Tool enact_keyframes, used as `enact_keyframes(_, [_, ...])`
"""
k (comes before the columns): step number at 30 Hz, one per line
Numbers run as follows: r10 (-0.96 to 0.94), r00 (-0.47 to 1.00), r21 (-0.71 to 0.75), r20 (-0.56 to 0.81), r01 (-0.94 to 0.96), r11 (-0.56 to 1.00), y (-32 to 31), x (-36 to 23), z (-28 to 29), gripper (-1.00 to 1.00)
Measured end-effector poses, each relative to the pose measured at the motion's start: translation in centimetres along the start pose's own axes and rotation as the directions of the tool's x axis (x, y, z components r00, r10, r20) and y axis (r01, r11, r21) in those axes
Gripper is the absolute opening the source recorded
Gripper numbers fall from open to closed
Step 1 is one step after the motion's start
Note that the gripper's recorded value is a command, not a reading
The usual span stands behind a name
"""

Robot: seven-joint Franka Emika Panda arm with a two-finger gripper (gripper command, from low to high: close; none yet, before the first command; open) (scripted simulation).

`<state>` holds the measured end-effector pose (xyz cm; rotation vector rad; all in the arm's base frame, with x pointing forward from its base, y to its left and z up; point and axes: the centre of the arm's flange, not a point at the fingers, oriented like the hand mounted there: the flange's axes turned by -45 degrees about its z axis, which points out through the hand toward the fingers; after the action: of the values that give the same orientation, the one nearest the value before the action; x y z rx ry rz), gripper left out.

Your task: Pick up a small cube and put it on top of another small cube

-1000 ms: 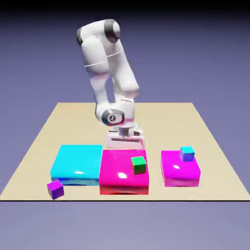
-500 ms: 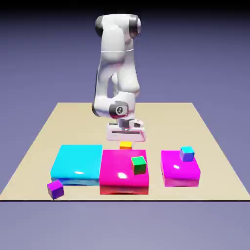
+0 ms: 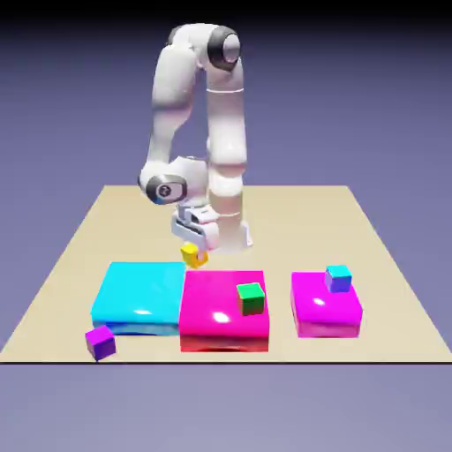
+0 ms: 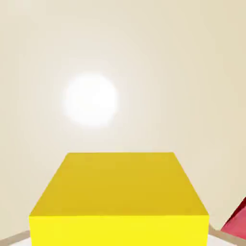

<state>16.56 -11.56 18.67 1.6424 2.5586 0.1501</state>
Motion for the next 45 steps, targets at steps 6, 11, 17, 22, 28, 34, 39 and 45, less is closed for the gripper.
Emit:
enact_keyframes(6, [0.482, 0.87, -0.042, 0.102, -0.481, 0.876, -2.4, -5.2, 0.4, -1.0])
enact_keyframes(11, [0.78, 0.584, -0.133, 0.225, -0.775, 0.618, -4.5, -11.2, 0.3, -1.0])
enact_keyframes(17, [0.943, 0.106, -0.292, 0.317, -0.935, 0.203, -8.7, -18.2, -0.6, -1.0])
enact_keyframes(22, [0.926, -0.165, -0.435, 0.34, -0.901, -0.001, -8.5, -23.8, -2.4, -1.0])
enact_keyframes(28, [0.891, -0.342, -0.546, 0.298, -0.827, -0.135, -2.9, -28.2, -4.5, -1.0])
enact_keyframes(34, [0.899, -0.367, -0.566, 0.239, -0.805, -0.178, 8.4, -27.6, -5.6, -1.0])
enact_keyframes(39, [0.905, -0.379, -0.546, 0.194, -0.808, -0.222, 17.5, -24.4, -6.5, -1.0])
enact_keyframes(45, [0.91, -0.382, -0.476, 0.163, -0.838, -0.267, 27.2, -17.6, -7.6, -1.0])
